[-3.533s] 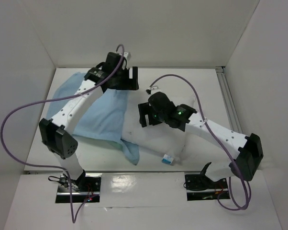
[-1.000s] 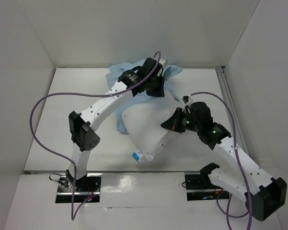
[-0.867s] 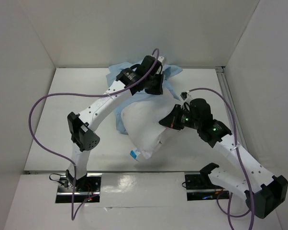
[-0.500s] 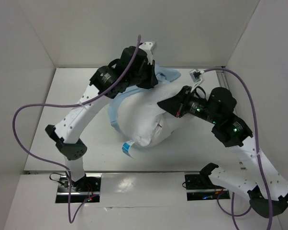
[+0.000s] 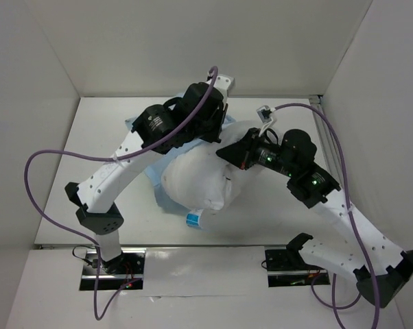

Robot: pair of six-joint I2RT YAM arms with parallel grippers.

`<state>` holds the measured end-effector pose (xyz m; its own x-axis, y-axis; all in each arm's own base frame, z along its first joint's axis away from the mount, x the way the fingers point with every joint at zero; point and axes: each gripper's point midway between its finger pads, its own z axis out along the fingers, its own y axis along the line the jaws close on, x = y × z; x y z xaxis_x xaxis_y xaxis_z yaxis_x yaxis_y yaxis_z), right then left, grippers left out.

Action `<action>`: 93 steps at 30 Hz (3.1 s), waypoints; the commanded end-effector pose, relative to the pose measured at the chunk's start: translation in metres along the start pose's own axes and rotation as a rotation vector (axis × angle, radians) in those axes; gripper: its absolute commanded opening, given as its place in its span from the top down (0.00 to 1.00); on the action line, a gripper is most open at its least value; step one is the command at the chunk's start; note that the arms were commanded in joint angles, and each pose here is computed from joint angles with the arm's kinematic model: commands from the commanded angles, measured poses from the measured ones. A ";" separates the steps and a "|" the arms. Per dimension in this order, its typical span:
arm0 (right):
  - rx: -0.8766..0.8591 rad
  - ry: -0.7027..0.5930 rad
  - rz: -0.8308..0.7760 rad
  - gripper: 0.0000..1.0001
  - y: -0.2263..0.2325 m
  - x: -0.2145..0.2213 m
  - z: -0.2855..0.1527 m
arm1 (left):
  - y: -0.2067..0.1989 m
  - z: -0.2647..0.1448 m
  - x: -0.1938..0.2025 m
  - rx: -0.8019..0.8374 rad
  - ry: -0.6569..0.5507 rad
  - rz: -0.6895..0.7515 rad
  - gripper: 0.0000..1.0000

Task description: Put the pillow into the pillowcase

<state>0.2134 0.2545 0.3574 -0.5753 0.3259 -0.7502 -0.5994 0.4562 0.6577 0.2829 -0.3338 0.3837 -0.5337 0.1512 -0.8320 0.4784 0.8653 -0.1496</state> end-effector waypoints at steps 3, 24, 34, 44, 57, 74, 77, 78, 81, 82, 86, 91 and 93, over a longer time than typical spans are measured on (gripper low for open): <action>-0.044 -0.264 -0.153 1.00 0.024 -0.085 0.027 | -0.069 -0.120 -0.115 0.388 -0.462 -0.084 1.00; 0.692 -0.044 -0.053 0.06 -0.120 0.014 -0.066 | 0.105 0.022 0.021 -0.131 0.023 -0.236 0.01; 0.722 0.155 -0.303 0.04 -0.097 -0.024 -0.004 | 0.197 0.010 0.182 -0.290 0.048 -0.621 0.04; 0.756 0.445 -0.631 0.00 -0.090 0.049 0.086 | 0.201 0.040 0.286 -0.293 0.050 -0.689 0.00; 0.761 0.683 -0.565 0.37 -0.173 0.115 0.140 | 0.188 0.099 0.309 -0.197 0.170 -0.740 1.00; 0.626 -0.351 -0.377 1.00 -0.051 -0.216 0.110 | 0.014 0.010 0.000 0.894 -0.156 -0.356 1.00; 0.688 -0.148 -0.341 1.00 -0.097 -0.138 0.132 | 0.019 0.013 0.019 0.951 -0.132 -0.410 1.00; 0.720 -0.093 -0.321 1.00 -0.116 -0.115 0.132 | 0.022 0.026 0.048 0.943 -0.070 -0.462 1.00; 0.736 0.079 -0.225 1.00 -0.165 -0.019 0.129 | 0.025 0.029 0.073 0.985 -0.053 -0.532 1.00; 0.752 0.126 -0.180 1.00 -0.185 0.015 0.125 | 0.026 0.032 0.092 0.988 -0.003 -0.589 1.00; 0.744 0.142 -0.126 1.00 -0.201 0.026 0.126 | 0.014 0.022 0.094 1.048 -0.003 -0.562 1.00; 0.732 -0.078 -0.179 1.00 -0.180 -0.104 0.129 | -0.024 -0.026 0.021 1.215 -0.116 -0.386 1.00; 0.694 -0.281 -0.204 1.00 -0.146 -0.193 0.111 | -0.030 -0.044 -0.004 1.255 -0.150 -0.333 1.00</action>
<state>0.4276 0.2305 0.2407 -0.6114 0.1140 -0.7830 -0.0840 0.9746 0.2075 0.2896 -0.3331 0.2853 -0.9024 -0.1540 -0.4025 0.3899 0.1059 -0.9147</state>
